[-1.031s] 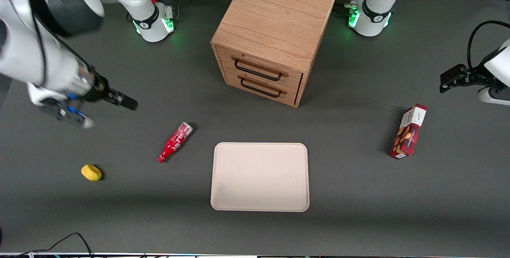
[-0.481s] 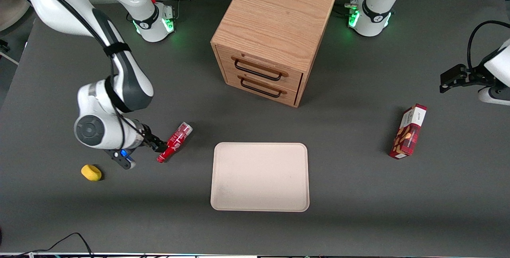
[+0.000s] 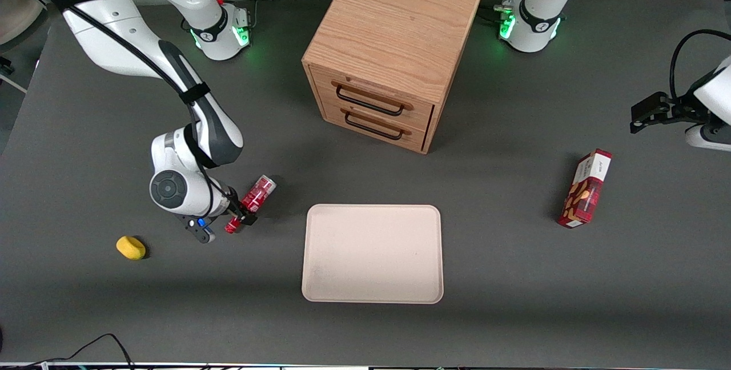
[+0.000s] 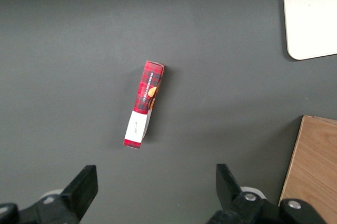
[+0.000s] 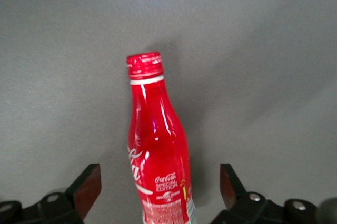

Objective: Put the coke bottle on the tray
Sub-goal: 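Close the right gripper around the bottle's body, then lift the bottle and carry it over the cream tray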

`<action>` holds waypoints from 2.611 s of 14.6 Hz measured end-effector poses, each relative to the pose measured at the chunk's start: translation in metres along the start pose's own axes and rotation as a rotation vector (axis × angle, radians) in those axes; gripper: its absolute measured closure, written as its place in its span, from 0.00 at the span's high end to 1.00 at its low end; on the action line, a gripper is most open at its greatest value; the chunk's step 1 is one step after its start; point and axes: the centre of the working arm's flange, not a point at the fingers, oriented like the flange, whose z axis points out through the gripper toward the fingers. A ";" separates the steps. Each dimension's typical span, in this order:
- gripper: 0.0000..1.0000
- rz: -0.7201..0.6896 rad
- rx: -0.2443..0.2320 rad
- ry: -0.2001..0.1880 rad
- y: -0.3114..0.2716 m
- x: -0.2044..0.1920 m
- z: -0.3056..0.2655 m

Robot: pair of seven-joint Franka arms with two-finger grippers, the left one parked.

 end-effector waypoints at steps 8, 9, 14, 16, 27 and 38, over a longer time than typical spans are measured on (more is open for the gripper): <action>1.00 -0.020 0.009 0.015 0.003 -0.005 0.035; 0.96 -0.021 0.006 0.013 0.003 -0.005 0.039; 0.58 -0.024 0.012 0.018 0.002 -0.005 0.041; 0.56 -0.026 0.013 0.019 0.001 -0.005 0.041; 0.56 -0.364 -0.052 0.083 0.028 0.016 -0.190; 0.56 -0.660 0.145 0.108 -0.088 -0.059 -0.259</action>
